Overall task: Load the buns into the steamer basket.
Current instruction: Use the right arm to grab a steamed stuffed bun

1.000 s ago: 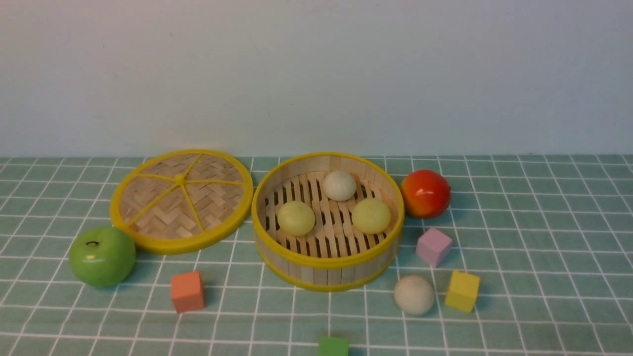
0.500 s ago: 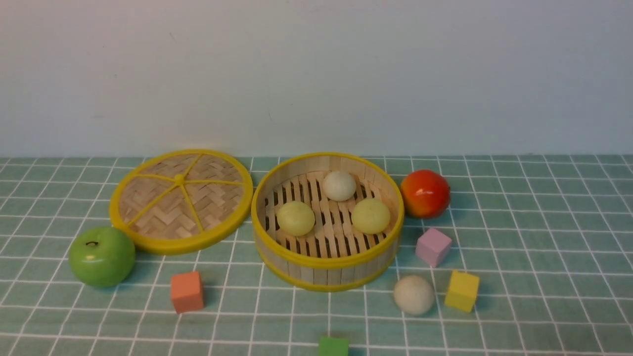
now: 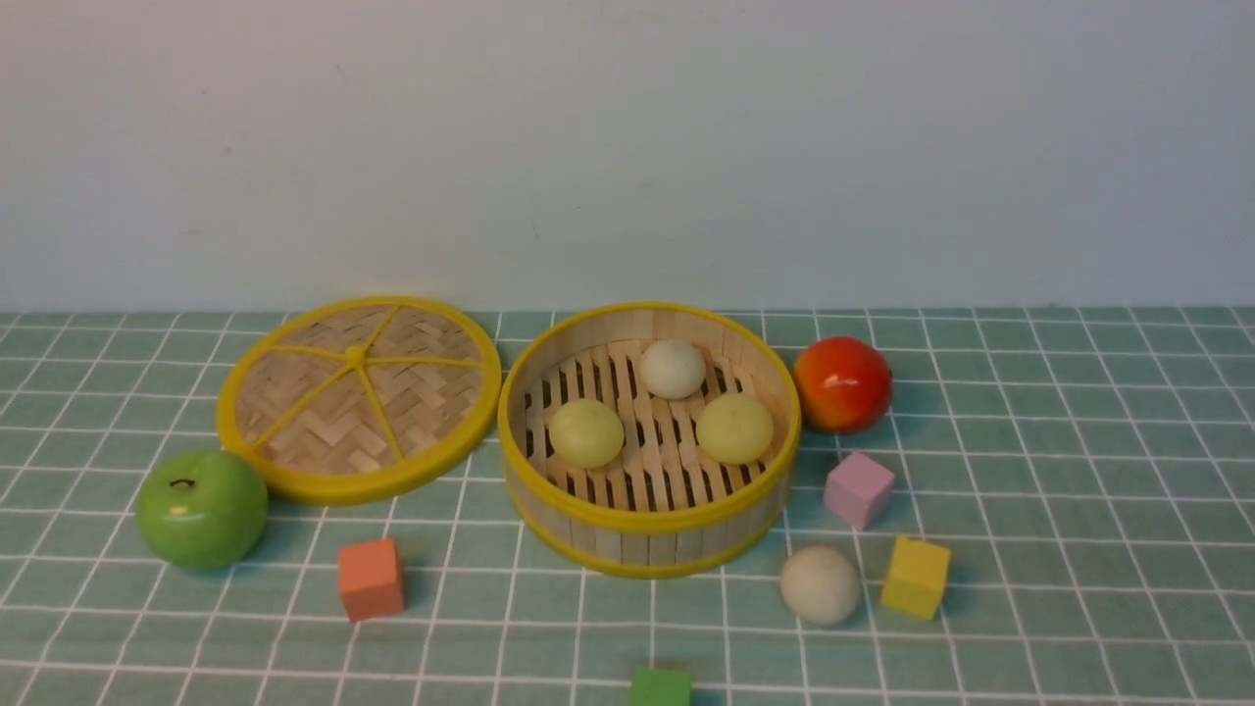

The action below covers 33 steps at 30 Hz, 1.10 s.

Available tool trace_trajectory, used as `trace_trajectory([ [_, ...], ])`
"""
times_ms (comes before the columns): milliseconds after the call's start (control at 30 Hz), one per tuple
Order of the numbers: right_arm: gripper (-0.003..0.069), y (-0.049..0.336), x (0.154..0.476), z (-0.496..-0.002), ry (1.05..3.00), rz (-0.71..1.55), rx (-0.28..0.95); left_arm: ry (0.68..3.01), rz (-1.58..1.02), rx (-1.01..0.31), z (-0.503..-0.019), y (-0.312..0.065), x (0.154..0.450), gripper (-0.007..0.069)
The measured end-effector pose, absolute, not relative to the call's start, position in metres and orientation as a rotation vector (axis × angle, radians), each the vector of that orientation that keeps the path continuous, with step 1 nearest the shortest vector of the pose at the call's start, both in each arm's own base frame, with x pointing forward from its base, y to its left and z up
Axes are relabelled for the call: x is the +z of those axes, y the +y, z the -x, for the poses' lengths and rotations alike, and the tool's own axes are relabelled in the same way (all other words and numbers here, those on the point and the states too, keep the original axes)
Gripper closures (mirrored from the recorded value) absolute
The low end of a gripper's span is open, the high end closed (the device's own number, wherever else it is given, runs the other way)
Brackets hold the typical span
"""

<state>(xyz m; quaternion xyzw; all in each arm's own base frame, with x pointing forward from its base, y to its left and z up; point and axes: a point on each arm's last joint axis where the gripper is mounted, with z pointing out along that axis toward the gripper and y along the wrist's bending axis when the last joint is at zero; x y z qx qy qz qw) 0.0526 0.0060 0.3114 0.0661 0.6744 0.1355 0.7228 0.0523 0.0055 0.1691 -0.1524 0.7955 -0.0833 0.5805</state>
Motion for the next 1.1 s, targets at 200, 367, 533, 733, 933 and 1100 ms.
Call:
trace_trajectory([
  [200, 0.0419, 0.011, 0.331, -0.083, 1.854, -0.130, 0.276, 1.859, 0.356, -0.194, -0.052, 0.006, 0.169, 0.0587],
  [367, 0.0419, 0.014, 0.309, -0.108, 2.140, -0.141, 0.262, 1.859, 0.355, -0.193, -0.052, 0.006, 0.169, 0.0587],
  [533, 0.0419, 0.018, 0.298, -0.126, 2.230, -0.189, 0.331, 1.859, 0.355, -0.193, -0.052, 0.006, 0.169, 0.0585],
  [733, 0.0419, 0.029, 0.281, -0.148, 2.368, -0.146, 0.438, 1.859, 0.355, -0.193, -0.052, 0.006, 0.169, 0.0576],
  [933, 0.0419, 0.040, 0.266, -0.180, 2.542, -0.011, 0.525, 1.859, 0.355, -0.193, -0.052, 0.006, 0.169, 0.0574],
  [1100, 0.0419, 0.046, 0.275, -0.222, 2.587, 0.056, 0.561, 1.859, 0.355, -0.193, -0.052, 0.006, 0.169, 0.0568],
])
